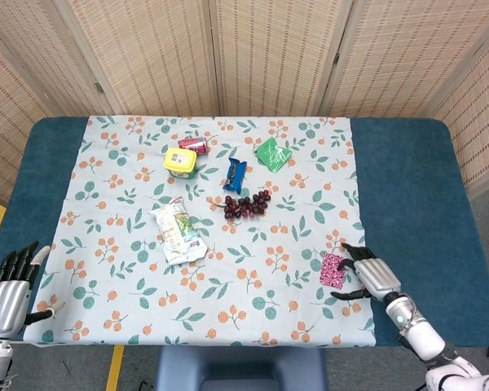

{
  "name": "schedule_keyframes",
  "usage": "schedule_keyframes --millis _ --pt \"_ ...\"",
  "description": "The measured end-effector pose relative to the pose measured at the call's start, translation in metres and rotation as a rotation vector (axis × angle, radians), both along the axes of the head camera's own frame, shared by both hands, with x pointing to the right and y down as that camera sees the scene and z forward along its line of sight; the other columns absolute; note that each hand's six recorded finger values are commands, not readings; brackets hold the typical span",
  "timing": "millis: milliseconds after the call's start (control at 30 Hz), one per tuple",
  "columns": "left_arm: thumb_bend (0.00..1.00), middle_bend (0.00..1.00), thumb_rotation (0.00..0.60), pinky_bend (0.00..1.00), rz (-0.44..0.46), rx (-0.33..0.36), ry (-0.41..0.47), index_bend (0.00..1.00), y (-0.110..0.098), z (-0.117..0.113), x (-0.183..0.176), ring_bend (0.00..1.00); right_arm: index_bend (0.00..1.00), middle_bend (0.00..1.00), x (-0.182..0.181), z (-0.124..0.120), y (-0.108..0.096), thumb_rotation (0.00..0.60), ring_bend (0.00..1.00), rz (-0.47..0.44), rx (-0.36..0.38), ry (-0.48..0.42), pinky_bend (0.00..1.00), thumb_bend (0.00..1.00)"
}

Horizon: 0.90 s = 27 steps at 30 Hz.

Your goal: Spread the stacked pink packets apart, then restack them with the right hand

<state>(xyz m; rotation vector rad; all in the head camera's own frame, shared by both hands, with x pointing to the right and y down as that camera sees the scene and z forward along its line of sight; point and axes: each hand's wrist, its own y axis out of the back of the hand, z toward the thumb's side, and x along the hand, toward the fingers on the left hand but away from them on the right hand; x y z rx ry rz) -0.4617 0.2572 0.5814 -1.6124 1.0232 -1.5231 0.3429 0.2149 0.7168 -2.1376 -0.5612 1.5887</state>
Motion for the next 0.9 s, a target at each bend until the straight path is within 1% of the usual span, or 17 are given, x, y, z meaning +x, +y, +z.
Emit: schedule_keyframes --millis 333,767,900 --pt "0.19 0.0 0.6 0.0 -0.005 -0.001 -0.009 0.01 0.001 0.001 -0.003 0.03 0.33 0.02 -0.017 0.008 -0.005 0.231 0.0 -0.043 0.003 -0.003 0.0 0.08" --pt "0.19 0.0 0.6 0.0 -0.012 0.003 -0.012 0.01 0.004 0.0 -0.005 0.03 0.33 0.02 -0.064 0.005 -0.018 0.23 0.0 -0.103 0.043 -0.08 0.0 0.08" --pt "0.19 0.0 0.6 0.0 -0.013 0.002 -0.011 0.01 0.004 -0.001 -0.006 0.03 0.33 0.02 -0.071 0.001 -0.019 0.231 0.0 -0.119 0.052 -0.093 0.0 0.08"
